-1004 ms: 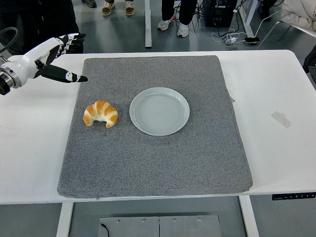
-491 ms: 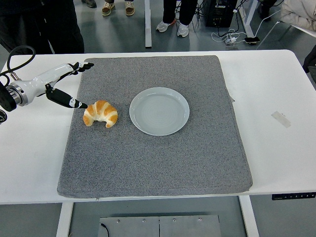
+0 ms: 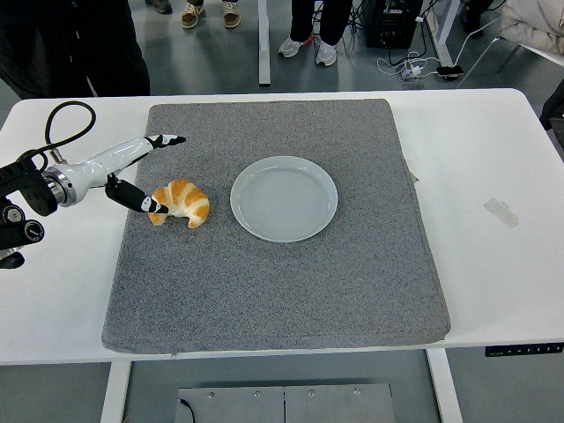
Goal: Place the bread on the plate
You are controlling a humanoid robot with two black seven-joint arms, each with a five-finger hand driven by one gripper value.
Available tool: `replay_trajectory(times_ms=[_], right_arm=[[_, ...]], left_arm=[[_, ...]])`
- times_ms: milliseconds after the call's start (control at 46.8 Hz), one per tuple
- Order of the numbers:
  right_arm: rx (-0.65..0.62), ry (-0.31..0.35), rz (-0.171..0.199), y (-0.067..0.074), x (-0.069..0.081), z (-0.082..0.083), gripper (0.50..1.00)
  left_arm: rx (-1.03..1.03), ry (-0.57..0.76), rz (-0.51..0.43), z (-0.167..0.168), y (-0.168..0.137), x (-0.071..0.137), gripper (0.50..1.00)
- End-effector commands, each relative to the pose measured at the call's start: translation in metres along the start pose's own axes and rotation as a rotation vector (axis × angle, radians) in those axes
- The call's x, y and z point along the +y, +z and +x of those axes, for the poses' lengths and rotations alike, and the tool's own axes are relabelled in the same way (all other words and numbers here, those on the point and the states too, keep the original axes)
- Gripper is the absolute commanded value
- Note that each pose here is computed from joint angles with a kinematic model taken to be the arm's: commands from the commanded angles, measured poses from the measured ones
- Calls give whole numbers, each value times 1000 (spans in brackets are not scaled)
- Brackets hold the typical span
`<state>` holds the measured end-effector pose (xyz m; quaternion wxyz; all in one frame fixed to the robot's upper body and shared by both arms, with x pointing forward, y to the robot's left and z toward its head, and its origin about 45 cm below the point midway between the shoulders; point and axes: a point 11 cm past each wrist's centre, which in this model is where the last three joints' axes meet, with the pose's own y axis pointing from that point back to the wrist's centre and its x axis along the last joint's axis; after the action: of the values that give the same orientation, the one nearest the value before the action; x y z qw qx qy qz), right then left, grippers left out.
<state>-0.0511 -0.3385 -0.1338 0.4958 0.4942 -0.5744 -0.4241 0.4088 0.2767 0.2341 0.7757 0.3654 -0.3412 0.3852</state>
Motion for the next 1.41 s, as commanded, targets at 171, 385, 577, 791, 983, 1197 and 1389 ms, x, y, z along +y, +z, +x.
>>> replay_trajectory(times_ms=[171,385,577,791,983,1197,1389], right_arm=[[0,0,0,0,0,0,1000],[0,0,0,0,0,0,1000],[0,0,0,0,0,0,1000],[0,0,0,0,0,0,1000],[0,0,0,0,0,0,1000],[0,1,0,0,0,0,1000],[0,0,0,0,0,0,1000]], left_arm=[[-59,14,13,-13,-2,-1,978],[-80,22,17,-11,-5,-2,971],[-98,26,18,-20,-6,-10,960],[-107,13,11,-27,-4,-14,942],[-126,19,23,-27,-7,-20,928],[-151,25,23,-31,-9,-21,916],[-160,17,16,-35,-8,-22,892]])
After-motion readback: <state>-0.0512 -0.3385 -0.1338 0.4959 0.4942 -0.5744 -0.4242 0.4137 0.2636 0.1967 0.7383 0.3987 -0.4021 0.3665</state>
